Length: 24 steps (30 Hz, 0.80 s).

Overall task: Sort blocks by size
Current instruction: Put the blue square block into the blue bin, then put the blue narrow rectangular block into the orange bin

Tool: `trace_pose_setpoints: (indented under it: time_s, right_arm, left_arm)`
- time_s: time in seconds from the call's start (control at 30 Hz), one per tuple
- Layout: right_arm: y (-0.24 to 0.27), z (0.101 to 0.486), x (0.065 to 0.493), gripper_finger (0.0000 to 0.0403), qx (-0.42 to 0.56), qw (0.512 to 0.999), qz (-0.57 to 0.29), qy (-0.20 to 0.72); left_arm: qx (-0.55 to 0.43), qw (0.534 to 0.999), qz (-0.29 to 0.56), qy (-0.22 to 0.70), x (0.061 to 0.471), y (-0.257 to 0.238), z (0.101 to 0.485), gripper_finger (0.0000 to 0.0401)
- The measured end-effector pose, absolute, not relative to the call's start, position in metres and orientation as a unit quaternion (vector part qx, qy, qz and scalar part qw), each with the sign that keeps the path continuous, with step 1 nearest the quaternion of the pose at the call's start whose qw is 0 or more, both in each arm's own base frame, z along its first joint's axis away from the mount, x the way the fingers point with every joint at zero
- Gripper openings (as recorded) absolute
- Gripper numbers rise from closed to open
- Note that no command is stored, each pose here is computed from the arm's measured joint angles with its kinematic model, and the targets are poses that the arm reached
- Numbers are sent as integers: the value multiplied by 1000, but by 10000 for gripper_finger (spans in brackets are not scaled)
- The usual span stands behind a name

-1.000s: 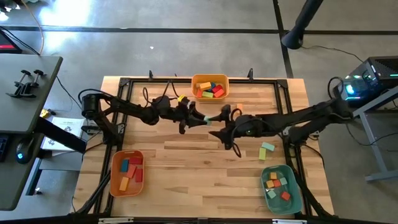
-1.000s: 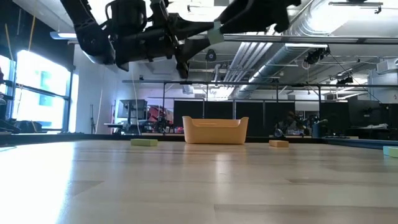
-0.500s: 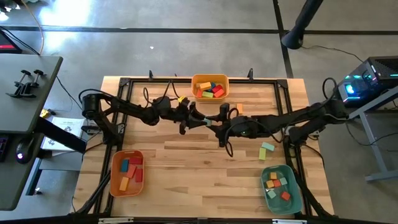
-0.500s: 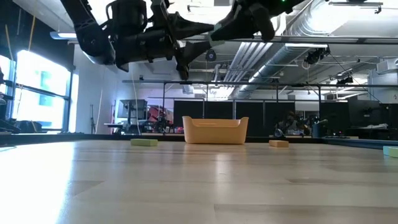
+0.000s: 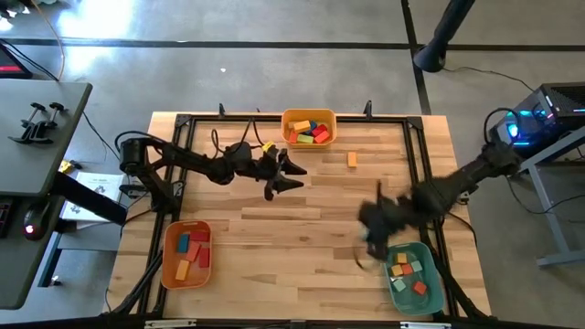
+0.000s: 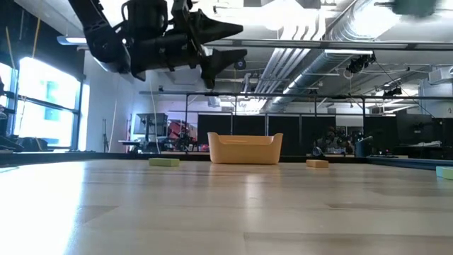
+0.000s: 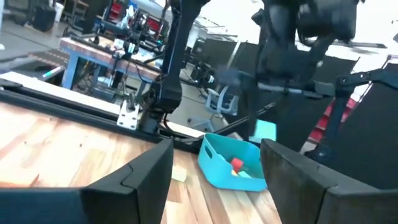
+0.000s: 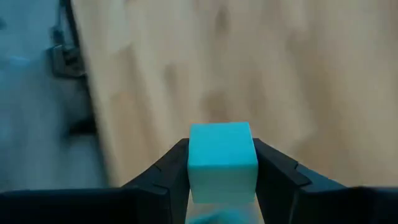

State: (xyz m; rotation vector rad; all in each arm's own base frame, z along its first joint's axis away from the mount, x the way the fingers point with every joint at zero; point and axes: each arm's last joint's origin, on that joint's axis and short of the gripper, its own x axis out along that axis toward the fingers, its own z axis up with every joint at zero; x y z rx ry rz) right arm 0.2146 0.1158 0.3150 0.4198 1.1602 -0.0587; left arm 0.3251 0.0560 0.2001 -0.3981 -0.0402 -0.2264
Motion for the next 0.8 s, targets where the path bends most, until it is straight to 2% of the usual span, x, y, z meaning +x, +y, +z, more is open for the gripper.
trace_pose_setpoints:
  time_s: [0.1, 0.27, 0.5, 0.63, 0.8]
  right_arm:
    - [153, 294, 189, 134, 282, 755, -49, 590]
    - [201, 259, 151, 134, 398, 672, -105, 615]
    - [211, 216, 117, 136, 451, 576, -219, 645]
    - [208, 202, 110, 178, 455, 525, -249, 675]
    - [206, 204, 111, 227, 431, 527, -221, 698]
  left_arm:
    - [-177, 979, -102, -25, 327, 49, 200, 223]
    - [-161, 982, -99, -27, 328, 39, 200, 221]
    - [-161, 981, -108, -25, 329, 31, 200, 220]
    - [-161, 981, -108, -24, 329, 31, 200, 220]
    - [-161, 981, -105, -25, 329, 31, 200, 220]
